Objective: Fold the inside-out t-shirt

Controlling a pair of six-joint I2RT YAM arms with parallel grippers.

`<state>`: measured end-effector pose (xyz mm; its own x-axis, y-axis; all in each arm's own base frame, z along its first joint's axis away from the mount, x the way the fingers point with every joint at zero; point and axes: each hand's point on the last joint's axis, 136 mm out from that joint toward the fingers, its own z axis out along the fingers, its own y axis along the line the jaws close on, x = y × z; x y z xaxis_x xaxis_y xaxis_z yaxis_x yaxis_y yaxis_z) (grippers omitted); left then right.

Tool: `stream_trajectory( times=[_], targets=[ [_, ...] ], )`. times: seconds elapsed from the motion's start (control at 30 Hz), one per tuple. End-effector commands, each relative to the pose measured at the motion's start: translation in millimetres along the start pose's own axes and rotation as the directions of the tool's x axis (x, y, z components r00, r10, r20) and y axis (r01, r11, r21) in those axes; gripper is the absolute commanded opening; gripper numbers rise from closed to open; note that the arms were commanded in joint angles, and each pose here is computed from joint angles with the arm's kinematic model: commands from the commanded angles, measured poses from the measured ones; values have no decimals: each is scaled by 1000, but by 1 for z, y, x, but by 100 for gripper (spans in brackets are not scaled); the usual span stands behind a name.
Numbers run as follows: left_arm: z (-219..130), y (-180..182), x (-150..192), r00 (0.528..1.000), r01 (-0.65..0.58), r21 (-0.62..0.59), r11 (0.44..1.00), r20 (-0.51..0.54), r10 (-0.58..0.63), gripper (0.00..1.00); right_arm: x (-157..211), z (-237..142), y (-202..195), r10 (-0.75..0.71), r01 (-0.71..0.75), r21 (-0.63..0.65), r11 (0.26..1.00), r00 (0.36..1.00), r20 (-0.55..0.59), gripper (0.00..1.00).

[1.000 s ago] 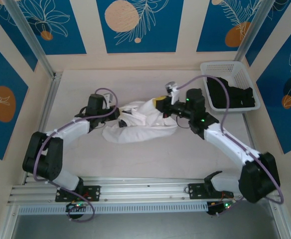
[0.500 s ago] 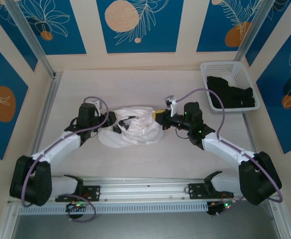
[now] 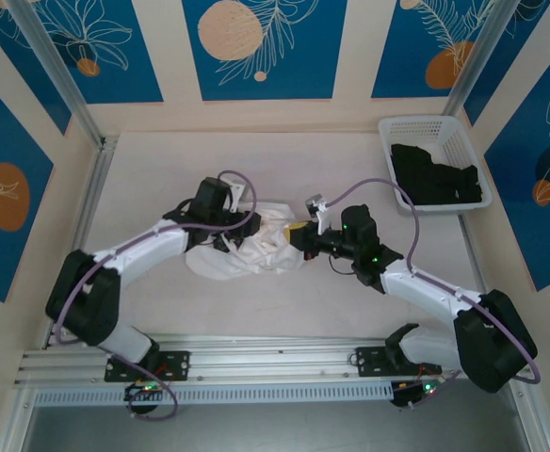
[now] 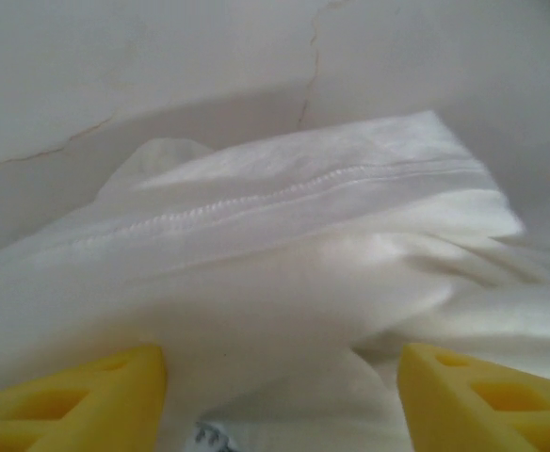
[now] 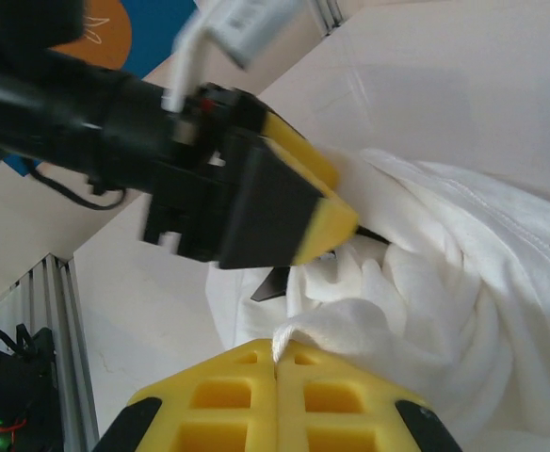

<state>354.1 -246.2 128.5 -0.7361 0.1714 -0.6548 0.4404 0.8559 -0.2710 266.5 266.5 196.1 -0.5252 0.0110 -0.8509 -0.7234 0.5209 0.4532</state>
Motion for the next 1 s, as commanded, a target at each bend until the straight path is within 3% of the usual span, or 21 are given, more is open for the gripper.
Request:
stream_trajectory(
  times=[0.0, 0.13, 0.23, 0.47, 0.63, 0.8, 0.97],
  targets=[
    [21, 6, 11, 992, -52, -40, 998, -116, 47, 55, -7, -6, 6, -23, 23, 3, 1000, 999, 23, 0],
    [28, 15, -9, 993, -12, -70, 997, -118, 4, 14, -28, -17, 17, -77, 77, 6, 997, 995, 67, 0],
    [17, 25, -36, 997, 43, -89, 995, -61, -49, 0, -51, -32, 33, -126, 128, -7, 992, 984, 129, 0],
    [-9, 73, -64, 994, 108, -266, 958, 24, -105, 0, -67, -63, 60, -186, 200, -40, 979, 955, 230, 0],
    [-19, 94, -68, 990, 140, -330, 934, 59, -127, 0, -55, -73, 55, -198, 210, -19, 978, 945, 261, 0],
    [-40, 96, -81, 978, 189, -268, 945, 134, -157, 0, -27, -67, 45, -160, 170, -31, 985, 963, 215, 0],
    [-78, 80, -100, 946, 225, -98, 969, 259, -193, 0, -1, -68, 31, -122, 125, -2, 992, 976, 181, 0]
  ],
)
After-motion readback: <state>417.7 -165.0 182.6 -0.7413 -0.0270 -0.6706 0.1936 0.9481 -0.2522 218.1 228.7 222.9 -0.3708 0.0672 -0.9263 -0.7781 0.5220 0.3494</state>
